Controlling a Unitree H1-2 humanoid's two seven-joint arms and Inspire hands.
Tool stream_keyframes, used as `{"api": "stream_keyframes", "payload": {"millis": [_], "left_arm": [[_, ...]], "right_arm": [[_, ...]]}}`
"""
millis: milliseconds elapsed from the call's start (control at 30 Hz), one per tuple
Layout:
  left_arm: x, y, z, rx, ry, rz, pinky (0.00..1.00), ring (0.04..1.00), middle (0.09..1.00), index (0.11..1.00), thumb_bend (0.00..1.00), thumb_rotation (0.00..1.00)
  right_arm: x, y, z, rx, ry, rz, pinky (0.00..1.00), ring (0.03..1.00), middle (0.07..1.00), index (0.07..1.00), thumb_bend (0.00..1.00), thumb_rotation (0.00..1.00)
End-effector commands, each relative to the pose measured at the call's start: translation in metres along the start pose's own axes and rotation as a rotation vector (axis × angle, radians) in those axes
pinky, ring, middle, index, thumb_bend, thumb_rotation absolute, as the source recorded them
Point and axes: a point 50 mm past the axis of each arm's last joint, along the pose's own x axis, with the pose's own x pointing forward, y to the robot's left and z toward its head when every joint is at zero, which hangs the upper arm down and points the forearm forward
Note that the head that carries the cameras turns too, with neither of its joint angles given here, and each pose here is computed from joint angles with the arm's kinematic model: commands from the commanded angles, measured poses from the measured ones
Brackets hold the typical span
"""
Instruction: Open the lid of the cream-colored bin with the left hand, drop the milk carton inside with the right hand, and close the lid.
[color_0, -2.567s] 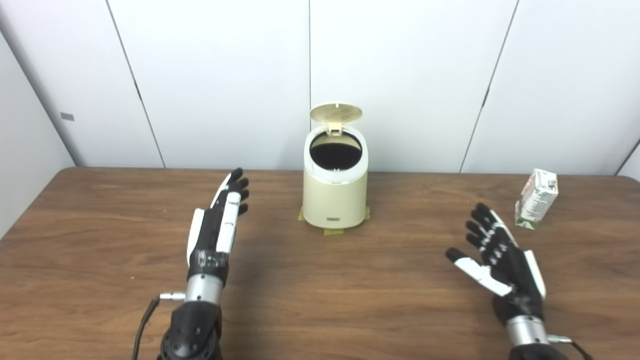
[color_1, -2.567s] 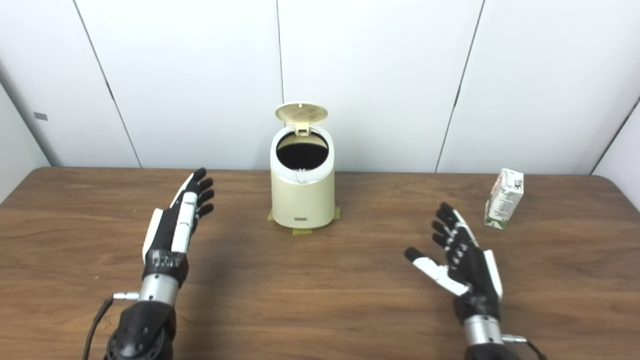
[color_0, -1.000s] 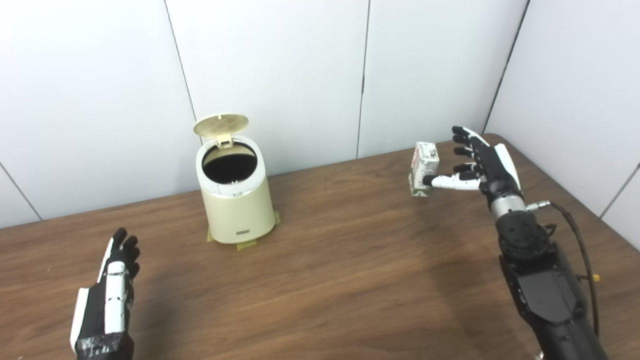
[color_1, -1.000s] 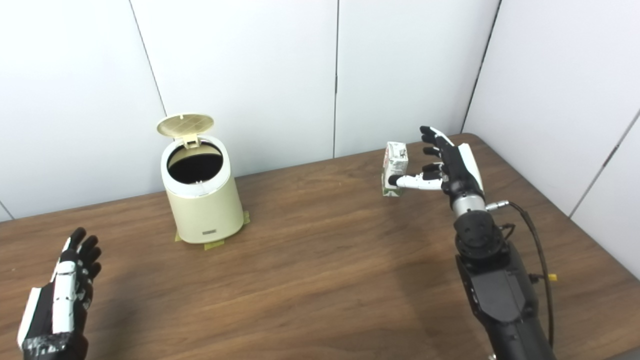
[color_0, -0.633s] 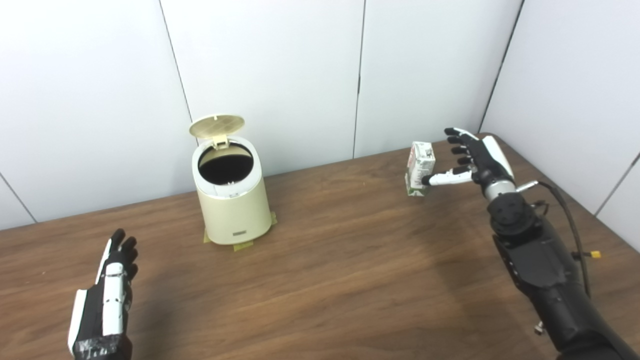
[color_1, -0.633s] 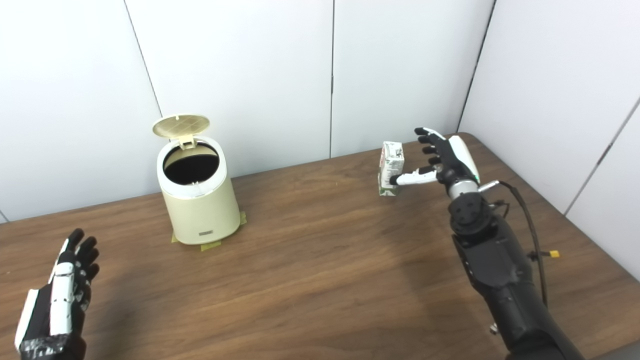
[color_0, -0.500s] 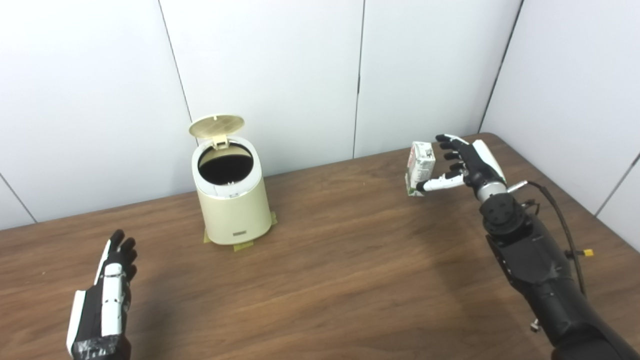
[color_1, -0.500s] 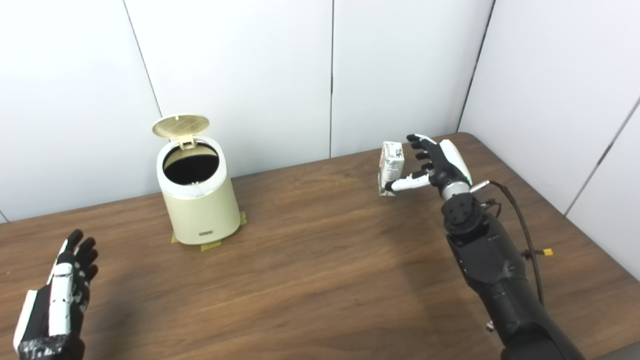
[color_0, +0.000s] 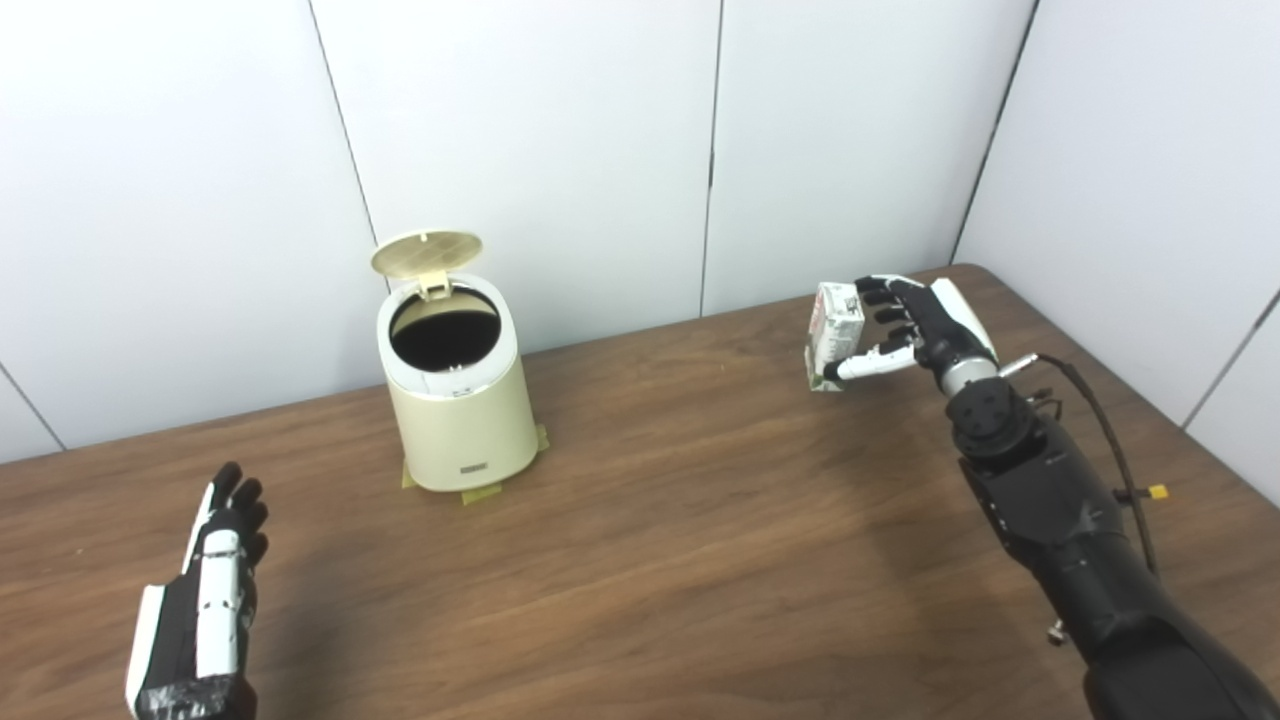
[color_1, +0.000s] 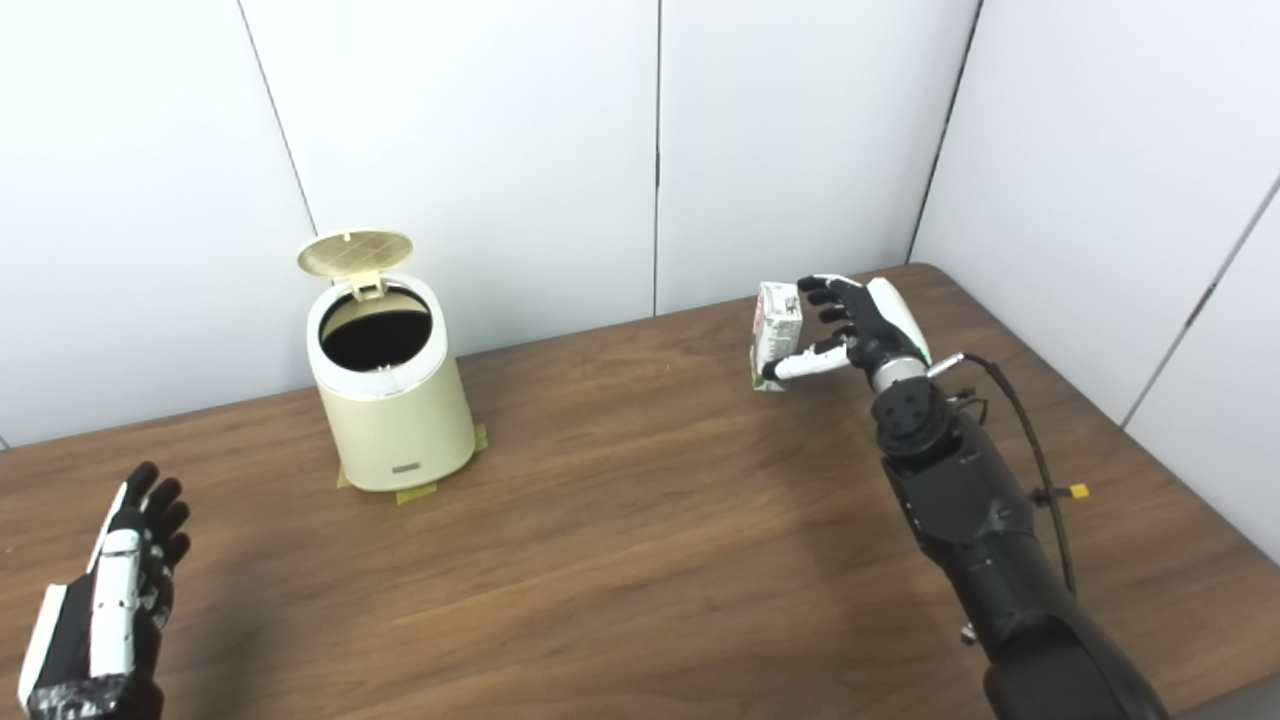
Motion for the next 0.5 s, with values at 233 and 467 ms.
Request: {"api": "stream_keyframes", "payload": {"millis": [233, 467], "left_arm": [[0.0042, -0.0026, 0.0154, 0.023, -0.062, -0.031, 1.0, 0.993, 0.977, 1.0, 0.23, 1.0], [0.0019, -0.0036, 0.0137, 0.006, -0.055, -0.035, 1.0, 0.989, 0.975, 1.0, 0.25, 1.0]], "right_arm": [[0.0154, -0.0205, 0.0344, -0.008, -0.124, -0.079, 0.7, 0.771, 0.789, 0.773, 0.9, 0.01], [0.0149, -0.0202, 0.0393, -0.009, -0.16, -0.085, 0.69, 0.745, 0.764, 0.752, 0.9, 0.01]]}}
